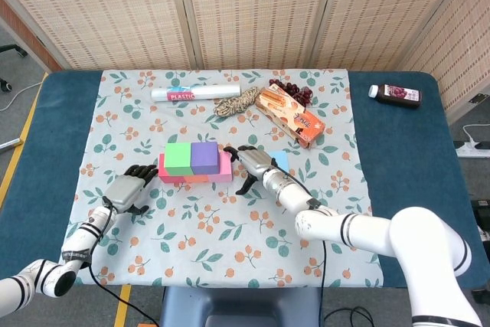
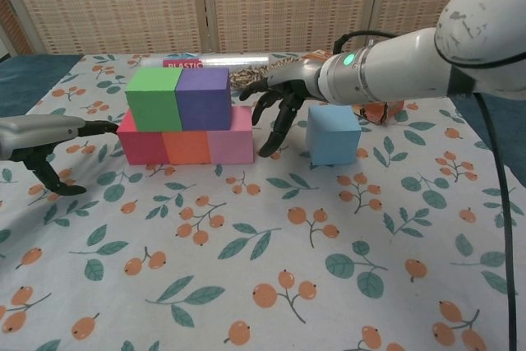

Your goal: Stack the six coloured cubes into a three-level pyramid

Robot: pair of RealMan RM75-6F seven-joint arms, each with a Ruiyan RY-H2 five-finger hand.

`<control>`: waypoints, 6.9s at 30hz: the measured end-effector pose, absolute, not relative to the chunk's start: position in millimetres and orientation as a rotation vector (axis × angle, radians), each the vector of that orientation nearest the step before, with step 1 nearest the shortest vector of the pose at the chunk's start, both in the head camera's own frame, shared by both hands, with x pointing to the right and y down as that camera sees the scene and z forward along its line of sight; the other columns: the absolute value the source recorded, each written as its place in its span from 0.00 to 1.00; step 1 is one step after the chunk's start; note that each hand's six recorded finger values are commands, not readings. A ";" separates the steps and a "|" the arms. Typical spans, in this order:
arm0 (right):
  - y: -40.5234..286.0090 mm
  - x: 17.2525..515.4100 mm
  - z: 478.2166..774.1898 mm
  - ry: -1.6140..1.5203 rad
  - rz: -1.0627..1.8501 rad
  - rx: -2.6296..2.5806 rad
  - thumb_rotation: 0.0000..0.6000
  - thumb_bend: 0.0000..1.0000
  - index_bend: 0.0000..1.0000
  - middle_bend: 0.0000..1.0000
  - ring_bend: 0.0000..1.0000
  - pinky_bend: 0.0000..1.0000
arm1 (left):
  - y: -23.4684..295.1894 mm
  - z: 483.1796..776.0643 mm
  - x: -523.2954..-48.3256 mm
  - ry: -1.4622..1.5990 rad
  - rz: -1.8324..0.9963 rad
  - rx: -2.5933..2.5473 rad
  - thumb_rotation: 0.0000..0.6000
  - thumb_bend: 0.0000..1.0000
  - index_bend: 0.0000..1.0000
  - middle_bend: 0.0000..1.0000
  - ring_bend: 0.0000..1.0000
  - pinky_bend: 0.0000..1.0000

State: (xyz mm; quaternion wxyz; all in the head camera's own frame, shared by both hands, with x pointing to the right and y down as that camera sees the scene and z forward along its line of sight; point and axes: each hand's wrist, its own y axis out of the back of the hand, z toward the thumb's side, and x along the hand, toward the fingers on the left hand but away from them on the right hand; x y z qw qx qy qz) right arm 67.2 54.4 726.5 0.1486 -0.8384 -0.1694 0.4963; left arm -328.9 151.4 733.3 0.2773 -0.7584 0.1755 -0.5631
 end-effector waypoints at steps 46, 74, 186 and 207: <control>44.6 187.1 696.3 -0.387 1.434 -1.897 1.00 0.02 0.10 0.11 0.00 0.00 | 163.8 660.5 -402.4 0.848 -1.513 -1.978 1.00 0.30 0.06 0.00 0.00 0.02; 42.6 168.1 716.5 -0.443 1.349 -1.882 1.00 0.07 0.40 0.34 0.10 0.00 | 170.2 651.9 -400.8 0.880 -1.437 -1.963 1.00 0.30 0.09 0.00 0.00 0.02; -16.7 -60.9 614.1 -0.411 1.383 -2.018 1.00 0.08 0.27 0.33 0.05 0.00 | 196.0 635.3 -404.4 0.915 -1.388 -1.851 1.00 0.30 0.06 0.00 0.00 0.02; -15.9 -59.3 619.0 -0.405 1.392 -2.005 1.00 0.07 0.00 0.19 0.00 0.00 | 196.0 636.8 -404.9 0.914 -1.385 -1.854 1.00 0.30 0.06 0.00 0.00 0.02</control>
